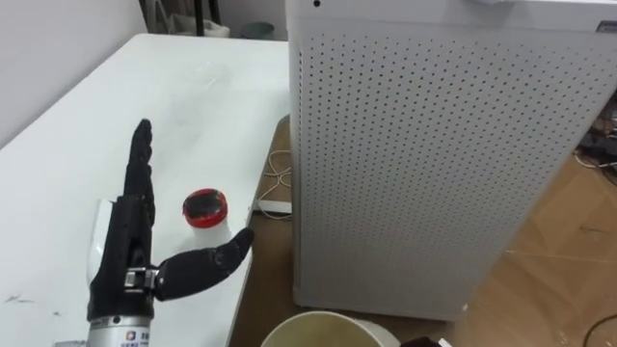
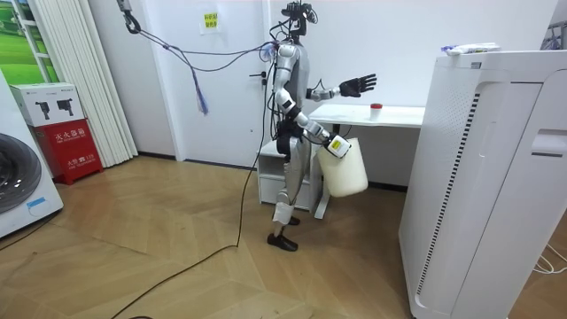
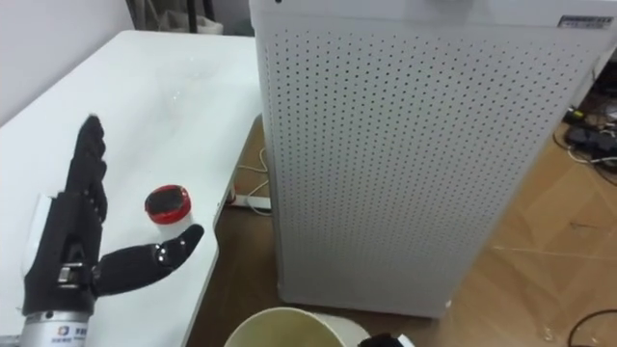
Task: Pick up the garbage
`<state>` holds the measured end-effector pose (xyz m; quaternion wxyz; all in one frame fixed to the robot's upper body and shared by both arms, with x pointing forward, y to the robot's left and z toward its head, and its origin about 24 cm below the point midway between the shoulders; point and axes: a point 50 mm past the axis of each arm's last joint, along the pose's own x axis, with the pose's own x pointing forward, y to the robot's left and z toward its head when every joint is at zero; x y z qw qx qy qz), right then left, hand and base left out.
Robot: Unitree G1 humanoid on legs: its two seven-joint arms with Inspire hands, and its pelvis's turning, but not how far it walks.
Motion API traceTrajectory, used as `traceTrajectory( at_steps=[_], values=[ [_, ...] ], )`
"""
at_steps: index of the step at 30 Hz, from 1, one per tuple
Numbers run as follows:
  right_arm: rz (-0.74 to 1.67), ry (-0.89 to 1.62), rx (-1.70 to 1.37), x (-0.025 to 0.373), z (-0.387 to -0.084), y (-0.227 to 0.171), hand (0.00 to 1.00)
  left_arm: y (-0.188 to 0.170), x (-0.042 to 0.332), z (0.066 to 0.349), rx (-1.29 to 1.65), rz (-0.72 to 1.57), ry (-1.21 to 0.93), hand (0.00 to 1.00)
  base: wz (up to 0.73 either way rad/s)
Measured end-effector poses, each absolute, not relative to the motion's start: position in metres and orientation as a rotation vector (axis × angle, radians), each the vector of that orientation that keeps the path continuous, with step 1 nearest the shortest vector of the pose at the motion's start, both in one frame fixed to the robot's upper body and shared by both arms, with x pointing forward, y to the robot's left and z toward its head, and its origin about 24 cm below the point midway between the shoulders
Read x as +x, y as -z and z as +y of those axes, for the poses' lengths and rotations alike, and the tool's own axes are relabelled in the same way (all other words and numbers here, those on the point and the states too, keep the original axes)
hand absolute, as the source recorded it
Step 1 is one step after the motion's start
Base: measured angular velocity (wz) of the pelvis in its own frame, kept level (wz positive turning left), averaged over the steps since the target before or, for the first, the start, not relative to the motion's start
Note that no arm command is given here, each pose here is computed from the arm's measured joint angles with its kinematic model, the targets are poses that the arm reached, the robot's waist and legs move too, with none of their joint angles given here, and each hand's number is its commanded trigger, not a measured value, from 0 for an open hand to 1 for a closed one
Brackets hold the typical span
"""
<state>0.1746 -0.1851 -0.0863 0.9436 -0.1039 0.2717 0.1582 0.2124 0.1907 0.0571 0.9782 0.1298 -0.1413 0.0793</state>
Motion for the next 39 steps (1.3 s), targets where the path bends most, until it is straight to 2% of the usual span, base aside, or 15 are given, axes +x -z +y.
traceTrajectory(
  at_steps=[14,18,39],
  values=[
    [0.555,-0.332,-0.216,0.173,-0.184,0.086,1.0,-0.038,0.211,0.196,0.268,-0.181,-0.171,0.0,0.01],
    [0.57,-0.28,-0.213,0.172,-0.195,0.087,1.0,-0.032,0.213,0.184,0.241,-0.164,-0.129,0.0,0.35],
    [0.552,-0.305,-0.203,0.168,-0.19,0.084,1.0,-0.018,0.211,0.205,0.179,-0.071,-0.235,0.0,-0.07]
  ],
)
